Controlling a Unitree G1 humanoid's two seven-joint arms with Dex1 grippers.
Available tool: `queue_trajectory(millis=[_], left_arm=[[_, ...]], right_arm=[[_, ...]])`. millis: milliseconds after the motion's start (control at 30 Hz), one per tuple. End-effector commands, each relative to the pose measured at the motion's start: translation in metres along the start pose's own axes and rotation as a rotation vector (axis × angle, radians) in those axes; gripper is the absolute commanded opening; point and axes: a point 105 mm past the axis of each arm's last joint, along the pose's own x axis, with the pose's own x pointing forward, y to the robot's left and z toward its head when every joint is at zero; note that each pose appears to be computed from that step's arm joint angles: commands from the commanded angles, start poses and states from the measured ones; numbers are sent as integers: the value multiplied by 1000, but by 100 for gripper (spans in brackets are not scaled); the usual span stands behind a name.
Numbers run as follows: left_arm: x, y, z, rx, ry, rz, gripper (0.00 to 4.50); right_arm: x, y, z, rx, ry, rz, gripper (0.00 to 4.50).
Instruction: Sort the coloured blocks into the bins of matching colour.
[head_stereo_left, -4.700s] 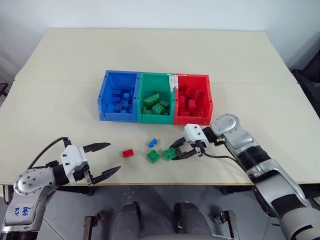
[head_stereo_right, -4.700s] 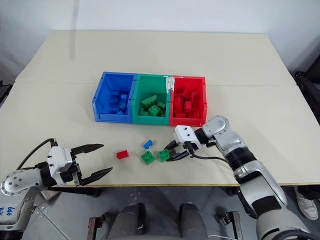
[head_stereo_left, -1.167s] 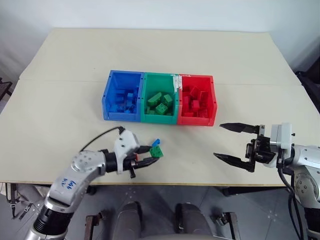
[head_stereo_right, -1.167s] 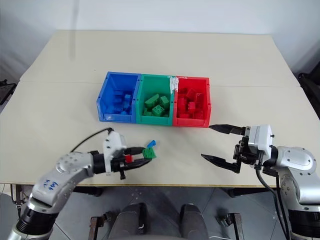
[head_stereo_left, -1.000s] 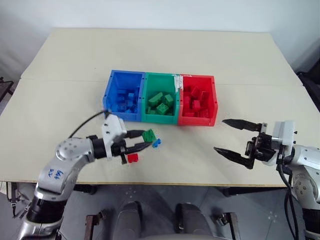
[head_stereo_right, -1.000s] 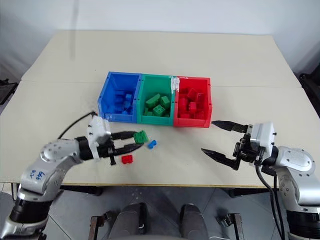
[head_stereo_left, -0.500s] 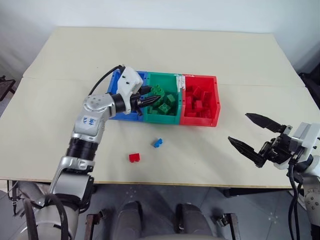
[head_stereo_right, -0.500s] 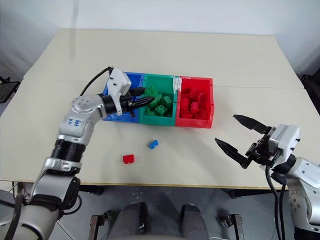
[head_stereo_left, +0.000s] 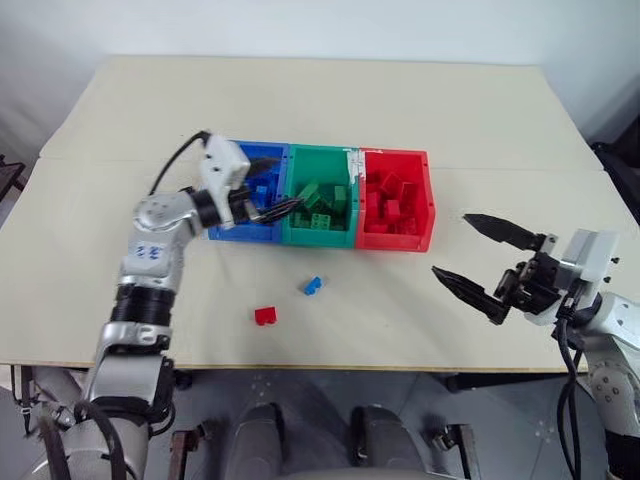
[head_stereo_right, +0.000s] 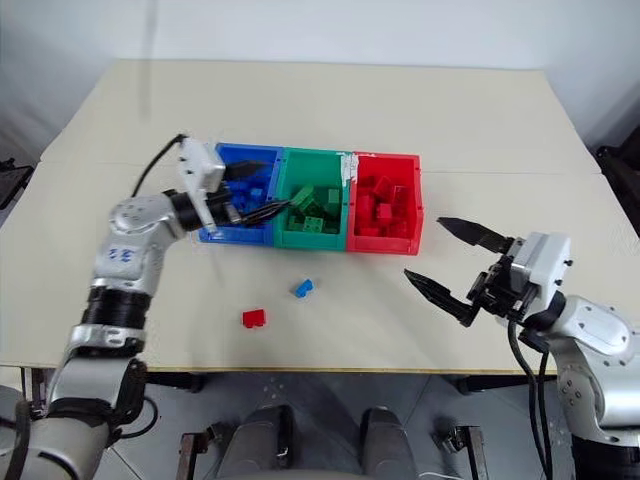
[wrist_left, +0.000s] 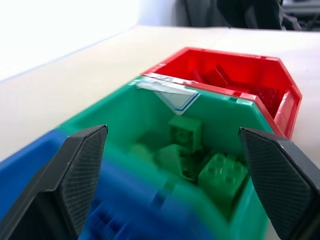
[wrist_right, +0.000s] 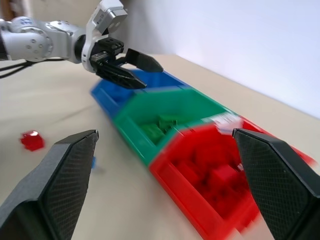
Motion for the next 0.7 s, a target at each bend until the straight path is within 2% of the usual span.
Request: queue_trajectory(millis=[33,100,167,367,500,700], left_arm=[[-42,-6,13,23,-55,-24,445],[-77,-13,-6,79,51,1,445],[-100,-16,-9,108,53,30,445],[-169,-21,-32,40,196,158,445],[-181,-23,-36,22,244,176,445],[-156,-36,-32,36,249,73,445]], right_arm=[[9,7,2,-9,6,126,450],[15,10,-1,5,13,198,450],[18,10,-4,6,15,237,450],[29,11,-12,13,3,334,450],[25,14,-24,25,37,387,450],[10,14,-35,30,71,389,450]])
